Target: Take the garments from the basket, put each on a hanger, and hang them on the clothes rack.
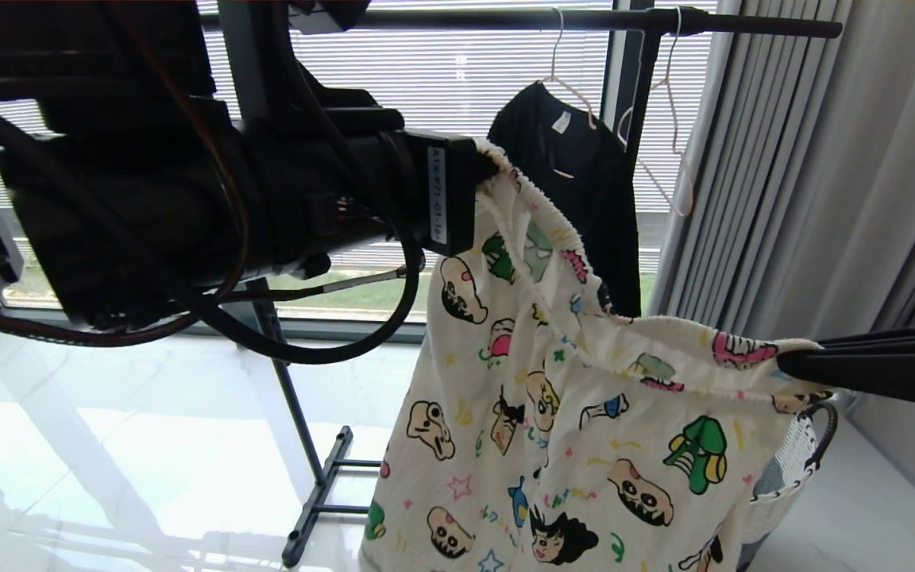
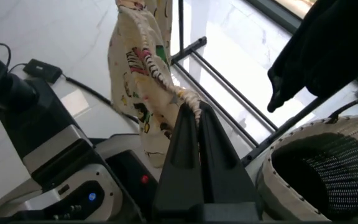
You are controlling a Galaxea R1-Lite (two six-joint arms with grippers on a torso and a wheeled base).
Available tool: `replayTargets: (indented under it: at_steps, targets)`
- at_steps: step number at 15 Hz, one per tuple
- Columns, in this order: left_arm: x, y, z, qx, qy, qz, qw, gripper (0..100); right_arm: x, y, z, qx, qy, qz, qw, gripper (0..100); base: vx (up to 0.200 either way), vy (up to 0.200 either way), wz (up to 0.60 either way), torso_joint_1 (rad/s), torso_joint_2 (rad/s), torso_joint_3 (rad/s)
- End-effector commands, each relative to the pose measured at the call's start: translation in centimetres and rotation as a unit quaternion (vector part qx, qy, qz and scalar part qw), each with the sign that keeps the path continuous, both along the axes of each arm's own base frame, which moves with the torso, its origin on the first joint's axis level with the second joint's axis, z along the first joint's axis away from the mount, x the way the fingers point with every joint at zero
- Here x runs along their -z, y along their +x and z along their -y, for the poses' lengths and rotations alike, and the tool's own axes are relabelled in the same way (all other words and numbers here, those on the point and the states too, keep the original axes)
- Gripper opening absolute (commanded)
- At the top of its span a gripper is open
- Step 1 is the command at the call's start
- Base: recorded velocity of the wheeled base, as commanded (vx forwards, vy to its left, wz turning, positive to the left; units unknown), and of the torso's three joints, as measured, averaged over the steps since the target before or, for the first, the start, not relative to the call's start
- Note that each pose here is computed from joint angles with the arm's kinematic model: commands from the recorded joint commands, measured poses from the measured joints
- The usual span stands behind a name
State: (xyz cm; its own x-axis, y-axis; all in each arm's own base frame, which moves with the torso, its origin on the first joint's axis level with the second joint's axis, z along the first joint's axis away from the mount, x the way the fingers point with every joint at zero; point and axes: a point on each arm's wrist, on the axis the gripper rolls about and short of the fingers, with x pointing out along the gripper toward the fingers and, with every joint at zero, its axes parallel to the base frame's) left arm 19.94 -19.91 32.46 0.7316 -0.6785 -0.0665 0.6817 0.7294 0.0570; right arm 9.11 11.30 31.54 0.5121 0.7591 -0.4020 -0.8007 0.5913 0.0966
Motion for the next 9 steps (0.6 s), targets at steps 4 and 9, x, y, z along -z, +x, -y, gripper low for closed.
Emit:
replayTargets:
  at_steps: [4,9]
  targets:
    - [-0.3,-3.2,-2.2,0.023,0.058,-0.055,0.9965,0,-0.8,1.5,-1.0,0.017,0.021,0.019,0.9995,0,0.000,0.000,0.00,0.000,0.00,0.000]
    - [1.6,-8.4,-2.0,0.072,0.074,-0.145,0.9840,0,-3.3,6.9,-3.9,0.064,0.051,0.049,0.9955,0,0.000,0.000,0.00,0.000,0.00,0.000]
